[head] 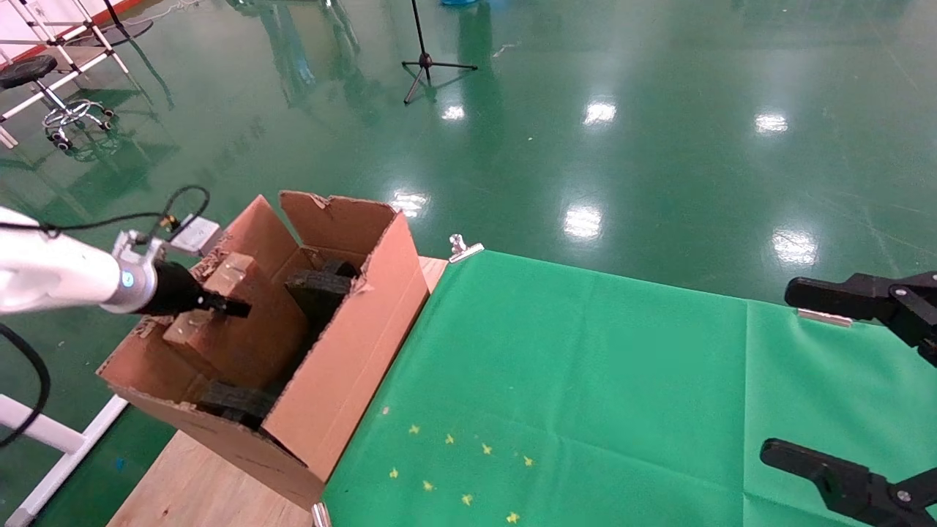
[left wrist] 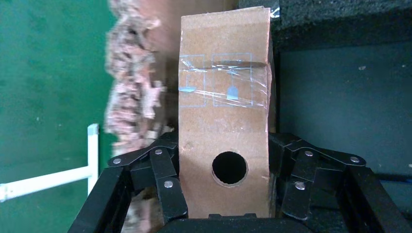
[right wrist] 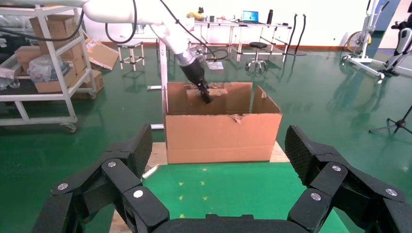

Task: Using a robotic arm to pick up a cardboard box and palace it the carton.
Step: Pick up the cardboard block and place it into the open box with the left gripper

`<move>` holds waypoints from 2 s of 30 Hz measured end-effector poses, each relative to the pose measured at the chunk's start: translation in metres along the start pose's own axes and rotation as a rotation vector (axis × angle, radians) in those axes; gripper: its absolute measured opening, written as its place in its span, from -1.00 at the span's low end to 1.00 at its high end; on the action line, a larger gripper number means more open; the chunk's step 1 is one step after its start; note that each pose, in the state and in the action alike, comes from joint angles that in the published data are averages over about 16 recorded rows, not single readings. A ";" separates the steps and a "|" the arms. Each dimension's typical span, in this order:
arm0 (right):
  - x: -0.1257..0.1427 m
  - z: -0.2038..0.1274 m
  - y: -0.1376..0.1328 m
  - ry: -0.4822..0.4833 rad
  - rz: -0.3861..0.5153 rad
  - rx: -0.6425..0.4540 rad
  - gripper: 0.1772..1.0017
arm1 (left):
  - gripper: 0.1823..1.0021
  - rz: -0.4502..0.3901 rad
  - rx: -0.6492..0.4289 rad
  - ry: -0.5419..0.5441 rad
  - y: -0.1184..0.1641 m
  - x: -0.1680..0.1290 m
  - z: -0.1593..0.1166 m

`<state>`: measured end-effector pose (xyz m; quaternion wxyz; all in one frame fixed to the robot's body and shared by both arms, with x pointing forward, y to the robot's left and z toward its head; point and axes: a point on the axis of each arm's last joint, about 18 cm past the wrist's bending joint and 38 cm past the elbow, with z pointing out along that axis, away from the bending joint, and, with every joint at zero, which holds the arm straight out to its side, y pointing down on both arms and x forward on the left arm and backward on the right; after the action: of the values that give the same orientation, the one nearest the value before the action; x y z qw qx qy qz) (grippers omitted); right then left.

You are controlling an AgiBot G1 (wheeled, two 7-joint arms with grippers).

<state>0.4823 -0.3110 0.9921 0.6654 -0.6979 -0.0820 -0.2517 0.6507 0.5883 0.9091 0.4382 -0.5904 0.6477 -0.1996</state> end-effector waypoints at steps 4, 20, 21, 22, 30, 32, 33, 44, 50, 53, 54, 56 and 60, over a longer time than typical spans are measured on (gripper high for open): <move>0.000 0.000 0.000 0.000 0.000 0.000 1.00 | -0.72 0.000 -0.013 0.005 0.011 0.008 0.010; 0.000 0.000 0.000 0.000 0.000 0.000 1.00 | -0.75 0.037 0.002 -0.028 0.022 0.035 0.039; 0.000 0.000 0.000 0.000 0.000 0.000 1.00 | -0.75 0.038 0.003 -0.029 0.022 0.036 0.040; 0.000 0.000 0.000 0.000 0.000 0.000 1.00 | -0.75 0.039 0.003 -0.030 0.022 0.037 0.041; 0.000 0.000 0.000 0.000 0.000 0.000 1.00 | -0.74 0.037 0.005 -0.030 0.024 0.039 0.044; 0.000 0.000 0.000 0.000 0.000 0.000 1.00 | -0.72 0.037 0.005 -0.030 0.024 0.039 0.044; 0.000 0.000 0.000 0.000 0.000 0.000 1.00 | -0.71 0.037 0.005 -0.030 0.024 0.039 0.044; 0.000 0.000 0.000 0.000 0.000 0.000 1.00 | -0.48 0.036 0.005 -0.031 0.024 0.038 0.043; 0.000 0.000 0.000 0.000 0.000 0.000 1.00 | -0.24 0.022 0.031 -0.026 0.015 0.033 0.038; 0.000 0.000 0.000 0.000 0.000 0.000 1.00 | -0.09 0.005 0.064 -0.010 0.006 0.029 0.031; 0.000 0.000 0.000 0.000 0.000 0.000 1.00 | -0.04 -0.003 0.078 -0.002 0.003 0.027 0.028; 0.000 0.000 0.000 0.000 0.000 0.000 1.00 | 0.04 -0.022 0.113 0.019 -0.005 0.022 0.020; 0.000 0.000 0.000 0.000 0.000 0.000 1.00 | 0.27 -0.066 0.201 0.082 -0.024 0.011 -0.001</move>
<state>0.4824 -0.3111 0.9921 0.6655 -0.6979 -0.0817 -0.2517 0.6645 0.5720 0.9244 0.4616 -0.5557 0.6220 -0.3021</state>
